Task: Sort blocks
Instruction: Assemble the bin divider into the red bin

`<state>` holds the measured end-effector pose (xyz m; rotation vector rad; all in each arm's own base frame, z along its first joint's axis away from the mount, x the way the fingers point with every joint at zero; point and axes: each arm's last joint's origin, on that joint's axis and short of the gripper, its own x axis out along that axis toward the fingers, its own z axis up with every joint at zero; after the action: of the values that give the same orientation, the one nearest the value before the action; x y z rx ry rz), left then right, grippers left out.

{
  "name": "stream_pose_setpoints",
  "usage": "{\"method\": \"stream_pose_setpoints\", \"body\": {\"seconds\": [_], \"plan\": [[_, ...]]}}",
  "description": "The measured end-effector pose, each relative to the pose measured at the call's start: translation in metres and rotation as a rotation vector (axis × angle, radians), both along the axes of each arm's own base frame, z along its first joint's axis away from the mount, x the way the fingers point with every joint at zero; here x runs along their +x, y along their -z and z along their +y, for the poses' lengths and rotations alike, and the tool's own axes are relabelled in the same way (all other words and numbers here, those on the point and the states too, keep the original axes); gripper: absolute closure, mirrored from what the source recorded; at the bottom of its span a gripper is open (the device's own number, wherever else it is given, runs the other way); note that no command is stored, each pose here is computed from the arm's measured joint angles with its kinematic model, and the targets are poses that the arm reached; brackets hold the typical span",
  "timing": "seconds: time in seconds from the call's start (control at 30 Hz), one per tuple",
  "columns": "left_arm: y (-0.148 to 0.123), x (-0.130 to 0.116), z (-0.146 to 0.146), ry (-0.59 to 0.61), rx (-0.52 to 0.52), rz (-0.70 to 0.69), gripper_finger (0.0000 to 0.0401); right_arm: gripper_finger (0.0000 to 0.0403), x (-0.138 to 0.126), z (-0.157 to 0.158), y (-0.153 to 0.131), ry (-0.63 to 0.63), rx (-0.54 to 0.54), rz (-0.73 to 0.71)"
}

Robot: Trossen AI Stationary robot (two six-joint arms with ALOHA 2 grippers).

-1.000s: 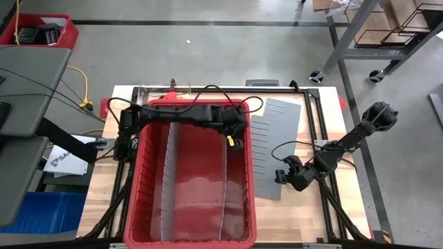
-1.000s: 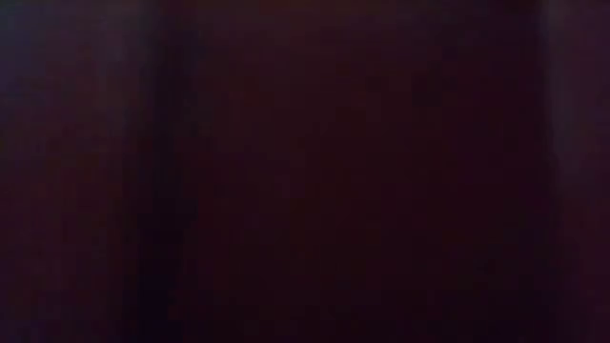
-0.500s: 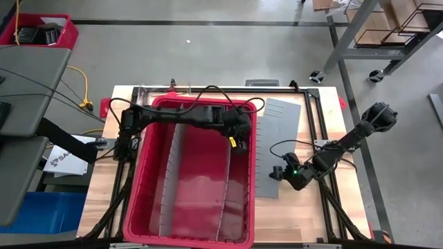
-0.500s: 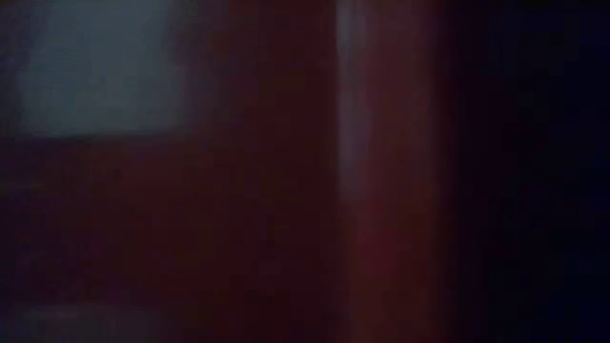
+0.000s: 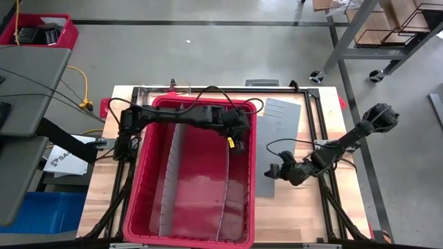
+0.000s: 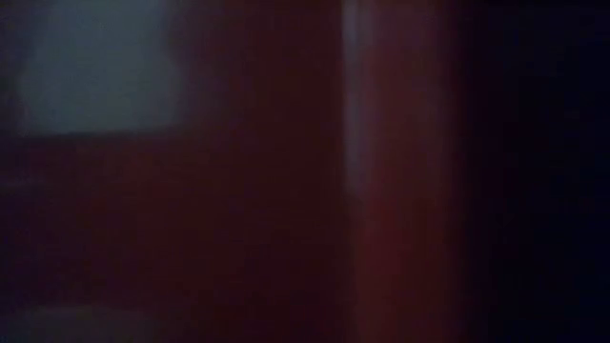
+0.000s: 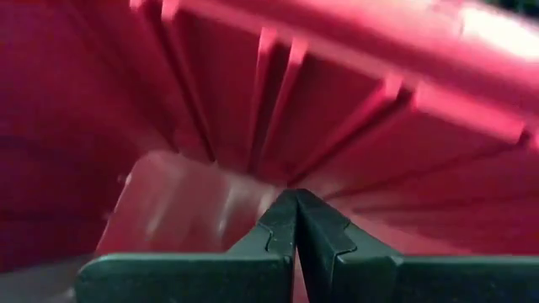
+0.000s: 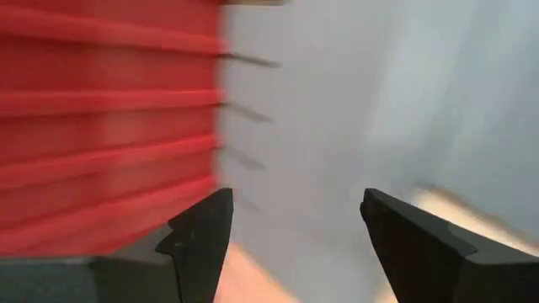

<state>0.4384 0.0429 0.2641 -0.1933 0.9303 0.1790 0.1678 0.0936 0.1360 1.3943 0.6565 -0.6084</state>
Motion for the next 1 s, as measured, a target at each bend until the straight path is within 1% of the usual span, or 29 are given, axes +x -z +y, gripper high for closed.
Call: {"method": "stream_pose_setpoints", "body": {"seconds": [0.13,0.23,0.37,0.47,0.53,0.67,0.73,0.87,1.0], "plan": [[0.002,-0.004,-0.001,0.023,0.011,0.053,0.0401,0.0149,-0.009,-0.004,0.009,0.035,0.010,0.139],[0.002,-0.004,-0.002,0.023,0.011,0.048,0.0401,0.0156,-0.007,-0.003,0.014,0.042,0.006,0.162],[0.006,-0.002,-0.002,0.019,0.007,0.054,0.0401,0.0163,0.006,0.002,0.022,0.065,0.019,0.105],[0.011,0.002,-0.001,0.010,0.016,0.056,0.0401,0.0164,0.018,0.004,0.030,0.059,0.027,0.057],[0.015,0.003,0.000,-0.005,0.025,0.069,0.0401,0.0165,0.025,0.004,0.033,0.082,0.027,0.013],[0.021,0.004,-0.001,-0.010,0.034,0.094,0.0401,0.0164,0.033,0.002,0.031,0.136,-0.016,-0.103],[0.022,0.004,-0.002,-0.008,0.042,0.097,0.0401,0.0164,0.034,0.000,0.031,0.142,-0.050,-0.122],[0.022,0.005,-0.003,-0.009,0.046,0.096,0.0401,0.0166,0.038,-0.002,0.029,0.145,-0.069,-0.136],[0.023,0.005,-0.003,-0.008,0.042,0.096,0.0401,0.0190,0.047,-0.005,0.022,0.141,-0.127,-0.178]]}}
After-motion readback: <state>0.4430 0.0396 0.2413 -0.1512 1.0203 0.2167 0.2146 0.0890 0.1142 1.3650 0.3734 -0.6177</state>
